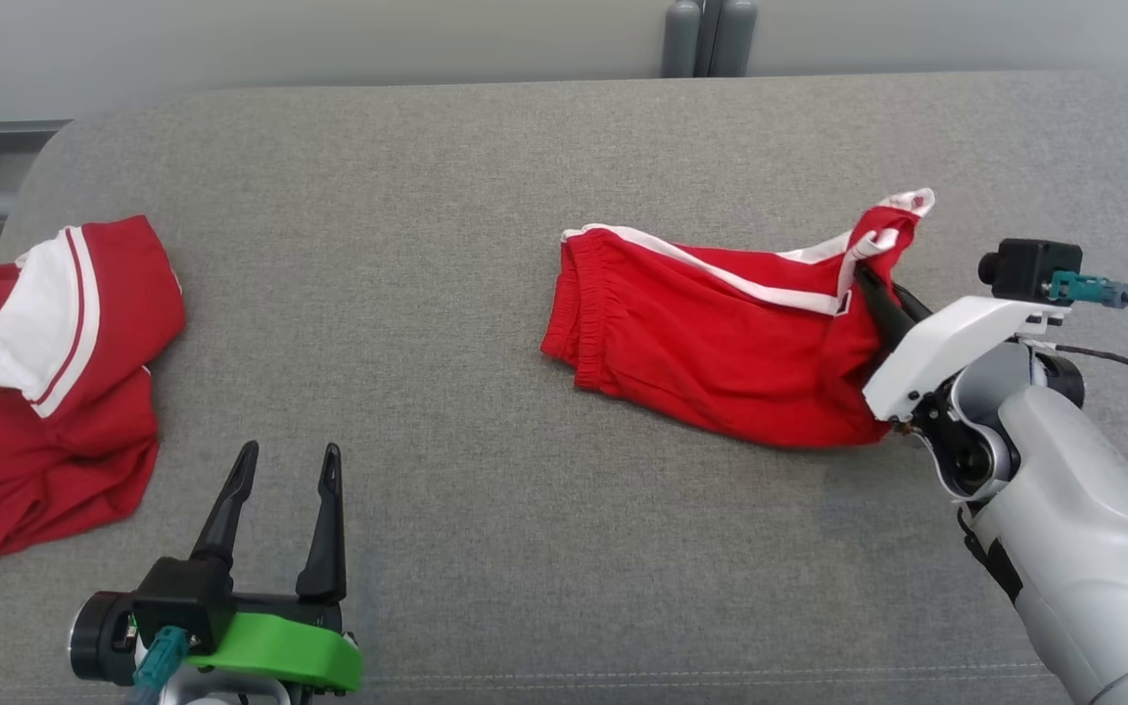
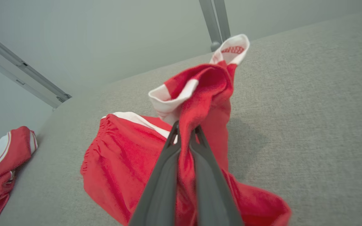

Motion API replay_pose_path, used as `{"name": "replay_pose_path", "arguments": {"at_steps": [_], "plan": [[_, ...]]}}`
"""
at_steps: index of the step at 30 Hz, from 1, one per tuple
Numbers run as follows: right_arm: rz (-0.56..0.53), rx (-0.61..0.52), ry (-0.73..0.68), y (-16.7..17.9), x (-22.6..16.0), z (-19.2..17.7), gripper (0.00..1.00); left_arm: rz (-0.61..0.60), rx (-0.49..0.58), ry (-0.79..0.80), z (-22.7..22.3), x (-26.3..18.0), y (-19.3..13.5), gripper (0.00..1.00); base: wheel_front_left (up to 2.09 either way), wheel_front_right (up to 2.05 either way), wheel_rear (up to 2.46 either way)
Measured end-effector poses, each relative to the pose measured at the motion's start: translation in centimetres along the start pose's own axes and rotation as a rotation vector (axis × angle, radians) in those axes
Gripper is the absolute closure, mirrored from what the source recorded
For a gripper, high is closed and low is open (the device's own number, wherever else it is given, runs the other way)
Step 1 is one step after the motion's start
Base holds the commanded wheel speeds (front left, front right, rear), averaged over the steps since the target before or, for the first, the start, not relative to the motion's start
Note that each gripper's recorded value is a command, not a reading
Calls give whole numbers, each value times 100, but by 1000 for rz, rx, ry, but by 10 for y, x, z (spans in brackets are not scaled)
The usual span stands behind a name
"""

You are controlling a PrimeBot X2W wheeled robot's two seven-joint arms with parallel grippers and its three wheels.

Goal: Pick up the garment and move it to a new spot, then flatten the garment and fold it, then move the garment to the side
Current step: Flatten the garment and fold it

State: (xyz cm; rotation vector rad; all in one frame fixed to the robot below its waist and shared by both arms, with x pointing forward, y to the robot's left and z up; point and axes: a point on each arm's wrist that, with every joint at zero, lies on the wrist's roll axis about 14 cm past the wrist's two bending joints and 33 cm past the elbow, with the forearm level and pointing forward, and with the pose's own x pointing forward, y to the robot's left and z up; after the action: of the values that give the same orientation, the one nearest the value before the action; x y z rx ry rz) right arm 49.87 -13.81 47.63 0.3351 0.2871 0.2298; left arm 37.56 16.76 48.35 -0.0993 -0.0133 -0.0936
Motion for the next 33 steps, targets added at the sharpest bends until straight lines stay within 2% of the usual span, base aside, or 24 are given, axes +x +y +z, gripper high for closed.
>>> {"name": "replay_pose_path", "arguments": {"at_steps": [7, 14, 21, 33], "plan": [[167, 133, -17, 55, 7, 16, 100, -1, -12, 4, -1, -4, -2, 0, 0, 0, 0], [246, 171, 7, 94, 21, 13, 100, 12, -29, 3, 0, -12, -1, 0, 0, 0, 0], [264, 185, 60, 123, 39, -5, 100, 30, -42, -4, 3, -19, 2, 0, 0, 0, 0], [208, 184, 116, 135, 69, -39, 100, 52, -58, 8, 1, -22, 3, 0, 0, 0, 0]]}}
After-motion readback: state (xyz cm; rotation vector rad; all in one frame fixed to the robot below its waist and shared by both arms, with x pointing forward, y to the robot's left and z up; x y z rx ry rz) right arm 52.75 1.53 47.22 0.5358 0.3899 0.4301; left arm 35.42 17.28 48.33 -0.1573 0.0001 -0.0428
